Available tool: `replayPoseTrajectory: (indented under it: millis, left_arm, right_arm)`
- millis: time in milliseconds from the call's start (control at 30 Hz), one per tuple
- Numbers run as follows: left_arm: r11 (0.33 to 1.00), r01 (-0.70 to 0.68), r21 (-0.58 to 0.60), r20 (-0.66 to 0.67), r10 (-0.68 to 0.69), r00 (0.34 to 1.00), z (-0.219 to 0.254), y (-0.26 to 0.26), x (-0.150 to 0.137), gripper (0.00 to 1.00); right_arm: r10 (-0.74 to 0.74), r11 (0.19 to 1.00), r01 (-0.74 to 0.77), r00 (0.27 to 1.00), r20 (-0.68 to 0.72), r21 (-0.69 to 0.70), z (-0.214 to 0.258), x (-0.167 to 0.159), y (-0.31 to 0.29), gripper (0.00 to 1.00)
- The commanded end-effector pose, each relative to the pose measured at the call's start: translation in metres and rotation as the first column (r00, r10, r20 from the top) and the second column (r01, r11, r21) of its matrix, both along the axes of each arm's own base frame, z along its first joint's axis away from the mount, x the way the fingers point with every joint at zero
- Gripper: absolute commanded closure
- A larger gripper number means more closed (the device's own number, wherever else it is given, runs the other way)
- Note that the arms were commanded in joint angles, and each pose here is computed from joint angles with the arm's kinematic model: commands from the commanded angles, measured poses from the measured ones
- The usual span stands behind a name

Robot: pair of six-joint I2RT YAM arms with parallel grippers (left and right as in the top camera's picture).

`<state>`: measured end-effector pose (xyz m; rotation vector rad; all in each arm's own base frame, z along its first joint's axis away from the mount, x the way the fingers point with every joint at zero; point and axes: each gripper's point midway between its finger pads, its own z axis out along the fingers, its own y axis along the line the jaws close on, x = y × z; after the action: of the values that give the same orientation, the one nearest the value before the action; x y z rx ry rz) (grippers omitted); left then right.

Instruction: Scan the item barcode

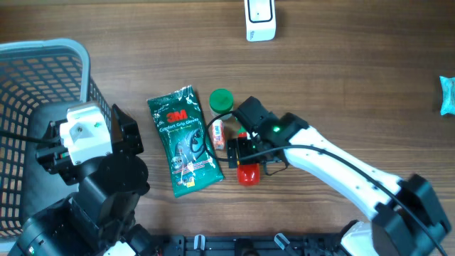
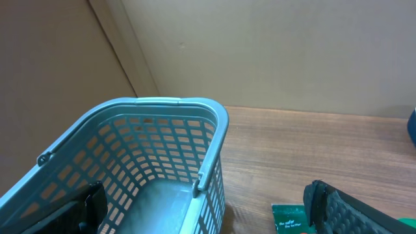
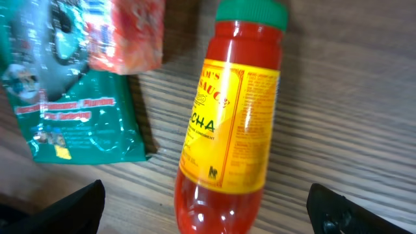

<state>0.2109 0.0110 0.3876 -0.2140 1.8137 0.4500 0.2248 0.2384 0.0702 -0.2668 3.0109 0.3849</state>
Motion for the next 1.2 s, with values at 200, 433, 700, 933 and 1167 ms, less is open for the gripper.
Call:
replayPoseTrajectory:
  millis: [200,433,700,933,1167]
  left_arm:
    - [1.0,0.003,-0.001,0.002,-0.003,1.0,0.001,0.0,0.0,0.0]
    - [1.0,0.003,-0.001,0.002,-0.003,1.0,0.001,0.0,0.0,0.0]
    - [1.0,0.003,-0.001,0.002,-0.003,1.0,0.001,0.0,0.0,0.0]
    - [1.0,0.003,-0.001,0.002,-0.003,1.0,0.001,0.0,0.0,0.0]
    - [1.0,0.003,0.0,0.002,-0.003,1.0,0.001,0.0,0.0,0.0]
  right_arm:
    - [-0.105,0.979,0.081,0.987,-0.121,-0.188,-0.076,-0.019,-0.001,0.01]
    - [-0.152,0.969,0.115,0.975,-0.161,-0.219,-0.077,-0.023,-0.012,0.36]
    - [-0.347,0.918,0.292,0.919,-0.185,-0.269,-0.077,0.007,-0.066,0.4]
    - [-0.349,0.911,0.296,0.924,-0.154,-0.288,-0.077,0.011,-0.071,0.4]
    - [-0.334,0.919,0.278,0.926,-0.176,-0.278,-0.077,0.009,-0.071,0.46]
